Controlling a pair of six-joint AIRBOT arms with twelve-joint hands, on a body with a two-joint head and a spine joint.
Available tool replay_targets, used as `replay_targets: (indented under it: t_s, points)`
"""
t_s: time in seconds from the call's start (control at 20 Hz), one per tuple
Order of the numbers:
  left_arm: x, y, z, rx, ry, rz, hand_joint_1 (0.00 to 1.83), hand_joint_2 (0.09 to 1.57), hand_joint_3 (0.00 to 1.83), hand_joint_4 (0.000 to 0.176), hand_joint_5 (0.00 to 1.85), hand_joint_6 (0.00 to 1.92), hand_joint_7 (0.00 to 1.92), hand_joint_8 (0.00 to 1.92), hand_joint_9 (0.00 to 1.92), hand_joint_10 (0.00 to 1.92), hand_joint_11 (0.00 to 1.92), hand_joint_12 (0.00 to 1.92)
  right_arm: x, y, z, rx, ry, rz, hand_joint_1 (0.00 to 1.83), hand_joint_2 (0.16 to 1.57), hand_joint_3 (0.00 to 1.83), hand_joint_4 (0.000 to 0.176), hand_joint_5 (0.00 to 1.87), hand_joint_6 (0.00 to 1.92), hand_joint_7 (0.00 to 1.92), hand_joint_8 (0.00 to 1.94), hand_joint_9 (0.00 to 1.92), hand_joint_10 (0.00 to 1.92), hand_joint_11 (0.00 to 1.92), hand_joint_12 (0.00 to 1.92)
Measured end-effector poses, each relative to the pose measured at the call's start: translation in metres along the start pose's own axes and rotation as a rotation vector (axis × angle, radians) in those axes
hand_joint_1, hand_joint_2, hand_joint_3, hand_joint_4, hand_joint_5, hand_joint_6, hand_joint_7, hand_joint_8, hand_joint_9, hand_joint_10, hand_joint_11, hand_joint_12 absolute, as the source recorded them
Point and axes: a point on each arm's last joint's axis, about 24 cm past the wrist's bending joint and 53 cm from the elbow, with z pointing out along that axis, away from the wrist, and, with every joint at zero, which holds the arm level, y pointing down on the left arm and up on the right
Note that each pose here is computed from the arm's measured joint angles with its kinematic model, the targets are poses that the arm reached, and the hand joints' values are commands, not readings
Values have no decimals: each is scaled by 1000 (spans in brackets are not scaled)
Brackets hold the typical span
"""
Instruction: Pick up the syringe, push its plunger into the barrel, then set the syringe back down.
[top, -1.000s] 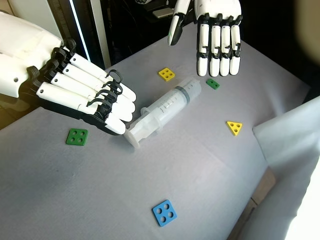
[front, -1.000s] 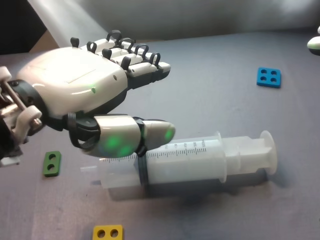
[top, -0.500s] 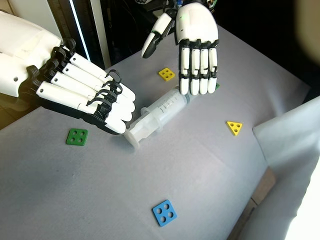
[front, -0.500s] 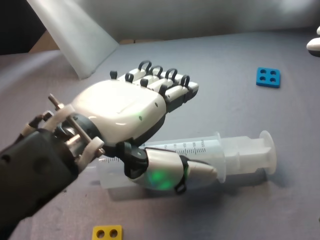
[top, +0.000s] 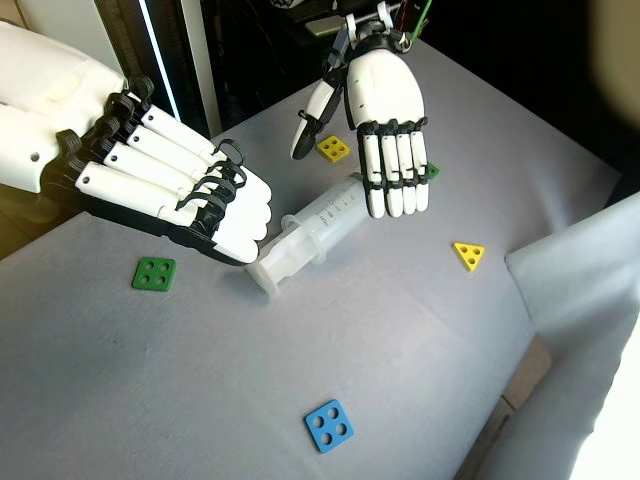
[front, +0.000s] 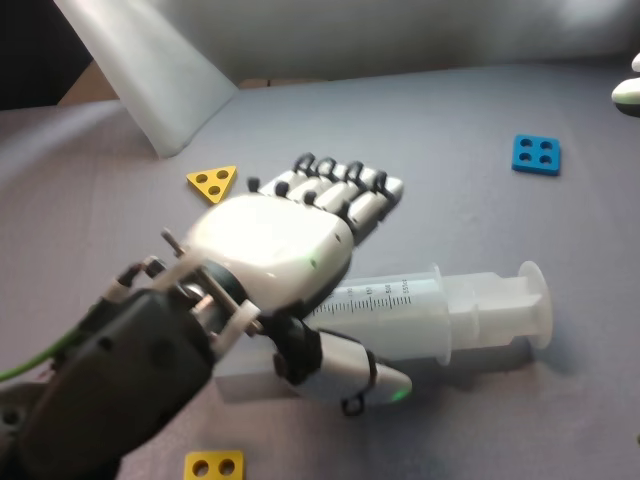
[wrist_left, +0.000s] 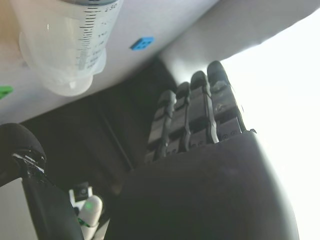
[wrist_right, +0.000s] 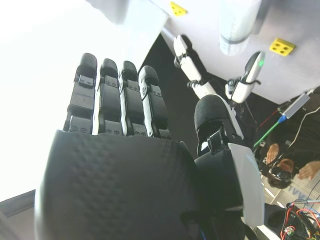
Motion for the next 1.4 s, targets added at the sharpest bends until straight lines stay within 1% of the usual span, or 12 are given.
replay_targets:
  t_s: [0.15, 0.3, 0.35, 0.65, 1.0, 1.05, 1.15, 1.2, 1.25, 1.3, 1.35, 1.4]
  points:
    - [17, 8, 5, -20, 26, 12, 772, 886, 6, 0, 0, 0, 0, 0, 0, 0, 6, 3, 0, 0, 0, -1, 1, 0, 0, 1439, 0, 0, 181, 5, 141, 3, 90, 4, 0, 203]
    - [19, 19, 9, -44, 16, 36, 762, 872, 0, 0, 0, 0, 0, 0, 0, 0, 8, 4, 1, 4, 0, -8, 3, -1, 0, 1436, 0, 0, 182, 3, 148, 3, 89, 3, 0, 159]
    - [22, 22, 11, -50, 19, 38, 756, 876, 1, 0, 0, 0, 0, 0, 0, 0, 7, 4, 2, 5, 0, -12, 5, -1, 0, 1434, 0, 0, 202, 8, 164, 5, 102, 6, 0, 191]
    - [38, 33, 29, -76, 31, 31, 783, 868, 0, 0, 0, 0, 0, 0, 0, 0, 24, 13, 3, 9, 1, -21, 9, -1, 0, 1429, 0, 0, 219, 3, 168, 0, 104, 2, 0, 235]
    - [44, 39, 41, -86, 24, 28, 871, 937, 23, 0, 38, 8, 18, 5, 18, 5, 37, 29, 4, 9, 1, -22, 10, -2, 0, 1430, 1, 0, 229, 4, 183, 4, 115, 5, 0, 230]
    - [44, 40, 41, -88, 25, 27, 896, 953, 2, 0, 53, 13, 35, 7, 33, 3, 7, 144, 4, 9, 1, -22, 10, -1, 0, 1432, 2, 0, 238, 5, 194, 5, 125, 7, 0, 258]
    - [45, 43, 40, -98, 26, 12, 1059, 1009, 10, 0, 211, 11, 186, 12, 154, 14, 0, 428, 4, 11, 0, -24, 11, -2, 0, 1435, 1, 0, 233, 0, 179, 0, 117, 0, 0, 255]
    - [45, 43, 40, -99, 25, 7, 1059, 1009, 10, 0, 211, 11, 186, 12, 154, 14, 0, 428, 5, 12, 0, -26, 11, -2, 0, 1435, 1, 0, 233, 0, 179, 0, 117, 0, 0, 255]
    - [45, 43, 40, -100, 25, 1, 1042, 1079, 8, 0, 324, 9, 350, 8, 320, 25, 0, 732, 5, 13, 0, -26, 11, -2, 0, 1434, 1, 0, 245, 4, 195, 4, 129, 4, 0, 291]
    - [46, 42, 41, -98, 25, -1, 1058, 1116, 9, 0, 416, 22, 458, 20, 428, 43, 0, 910, 5, 13, 0, -27, 12, 7, 0, 1434, 1, 0, 247, 4, 195, 3, 130, 4, 0, 298]
    - [46, 41, 41, -97, 23, 0, 1058, 1116, 9, 0, 416, 22, 458, 20, 428, 43, 0, 910, 5, 13, 0, -26, 12, 18, 0, 1434, 1, 0, 247, 4, 195, 3, 130, 4, 0, 298]
    - [46, 41, 41, -95, 22, 2, 1102, 1160, 2, 0, 668, 31, 759, 36, 699, 85, 163, 1048, 4, 11, 0, -20, 8, 55, 0, 1437, 2, 0, 234, 0, 188, 3, 125, 2, 0, 269]
